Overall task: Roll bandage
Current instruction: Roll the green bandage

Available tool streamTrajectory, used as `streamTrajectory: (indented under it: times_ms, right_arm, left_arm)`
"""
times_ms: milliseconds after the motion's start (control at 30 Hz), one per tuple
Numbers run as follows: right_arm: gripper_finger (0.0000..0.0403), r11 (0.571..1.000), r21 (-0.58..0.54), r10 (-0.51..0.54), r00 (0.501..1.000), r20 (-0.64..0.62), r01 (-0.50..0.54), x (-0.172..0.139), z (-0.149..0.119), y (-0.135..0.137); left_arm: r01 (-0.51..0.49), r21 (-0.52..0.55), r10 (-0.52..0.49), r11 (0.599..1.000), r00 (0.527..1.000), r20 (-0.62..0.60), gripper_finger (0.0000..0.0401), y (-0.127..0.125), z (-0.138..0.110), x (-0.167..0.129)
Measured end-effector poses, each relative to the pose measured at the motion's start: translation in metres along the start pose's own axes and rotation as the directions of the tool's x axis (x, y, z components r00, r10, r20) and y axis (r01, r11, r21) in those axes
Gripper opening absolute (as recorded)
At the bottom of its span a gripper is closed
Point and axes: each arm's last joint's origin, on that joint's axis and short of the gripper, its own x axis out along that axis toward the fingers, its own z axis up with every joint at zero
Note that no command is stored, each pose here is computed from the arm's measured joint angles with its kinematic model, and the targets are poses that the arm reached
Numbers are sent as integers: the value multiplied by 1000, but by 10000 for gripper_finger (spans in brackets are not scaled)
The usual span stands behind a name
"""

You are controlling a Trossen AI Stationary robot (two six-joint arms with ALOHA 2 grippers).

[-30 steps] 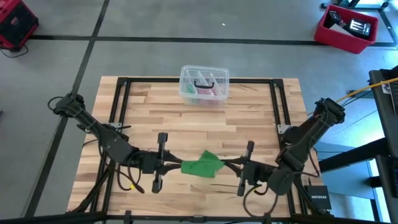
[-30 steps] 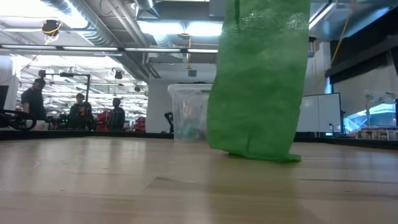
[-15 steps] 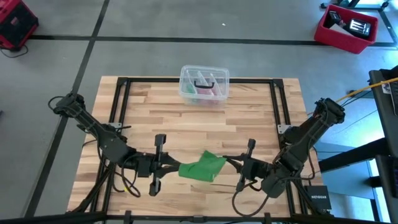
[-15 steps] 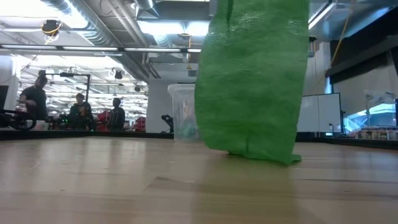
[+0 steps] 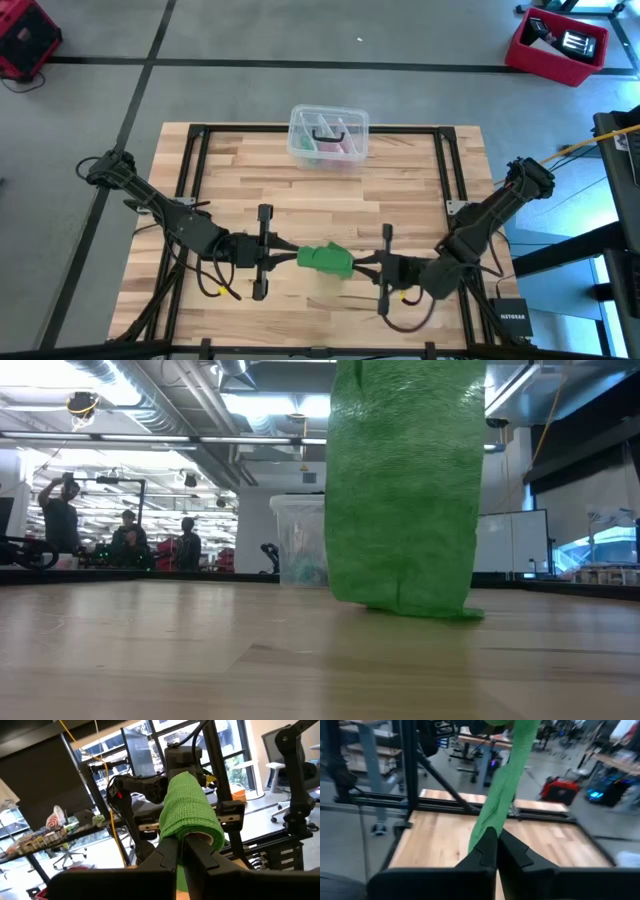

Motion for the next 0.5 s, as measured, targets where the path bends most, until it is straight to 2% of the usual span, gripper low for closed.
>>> streamTrajectory:
  times_ms: [100, 267, 367, 500]
  right_arm:
    - [40, 995, 71, 71, 997, -27, -69, 8, -2, -4]
    - [144, 996, 4, 84, 992, -90, -84, 4, -2, -8]
    - [197, 993, -40, 99, 981, -168, -107, -13, 13, -14]
    - [239, 995, 15, 102, 980, -172, -101, -34, 38, -17]
  left_arm:
    - [-1, -2, 1, 1000, 1000, -6, 2, 0, -1, 0]
    - [7, -2, -7, 1000, 1000, -3, 2, -1, 1, -2]
    - [19, 0, -19, 1000, 1000, 3, 2, -4, 3, -5]
    - [34, 16, -34, 999, 999, 8, 2, -7, 5, -8]
